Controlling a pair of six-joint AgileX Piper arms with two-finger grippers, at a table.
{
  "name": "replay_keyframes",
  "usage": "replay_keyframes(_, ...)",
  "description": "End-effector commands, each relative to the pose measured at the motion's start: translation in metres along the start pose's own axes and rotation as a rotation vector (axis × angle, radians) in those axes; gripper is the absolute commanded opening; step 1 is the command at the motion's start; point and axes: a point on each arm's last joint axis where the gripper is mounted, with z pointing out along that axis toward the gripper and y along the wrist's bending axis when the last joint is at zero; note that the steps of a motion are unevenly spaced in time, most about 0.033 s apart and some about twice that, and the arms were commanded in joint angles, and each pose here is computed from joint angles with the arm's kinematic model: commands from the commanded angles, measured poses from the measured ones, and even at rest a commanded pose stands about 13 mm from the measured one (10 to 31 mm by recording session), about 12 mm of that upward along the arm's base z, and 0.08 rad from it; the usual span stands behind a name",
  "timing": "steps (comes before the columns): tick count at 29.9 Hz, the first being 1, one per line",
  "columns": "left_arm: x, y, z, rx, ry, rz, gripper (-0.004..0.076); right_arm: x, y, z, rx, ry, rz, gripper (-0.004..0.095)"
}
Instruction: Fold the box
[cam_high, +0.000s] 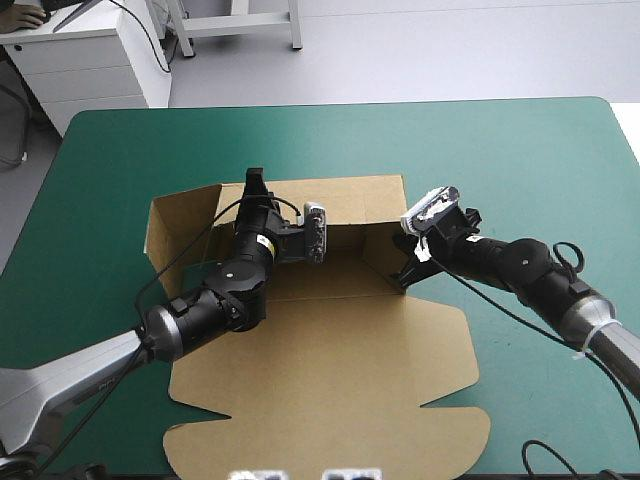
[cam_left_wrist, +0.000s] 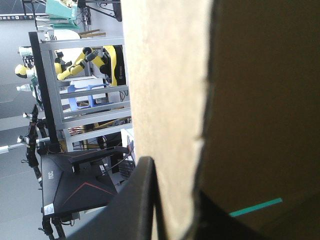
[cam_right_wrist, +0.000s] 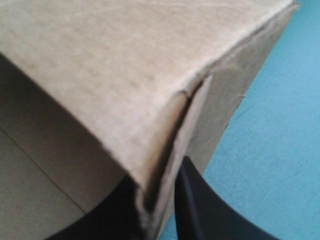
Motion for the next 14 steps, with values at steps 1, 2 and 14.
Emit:
replay_keyframes(1, -0.011, -0.004, -0.005, 0.066, -0.112, -0.103, 0.0016, -0.014, 0.009, -0.01, -0.077, -0.043, -0.022, -0.0018)
replay_keyframes(2, -0.012, -0.004, -0.005, 0.066, -0.12, -0.103, 0.0016, -0.014, 0.009, -0.01, -0.077, -0.043, -0.024, -0.0019)
replay_keyframes(14, -0.027, -0.001, -0.024, 0.055, -0.244, -0.106, 0.0116, -0.018, -0.007, -0.01, 0.101, -0.093, 0.108, -0.0018)
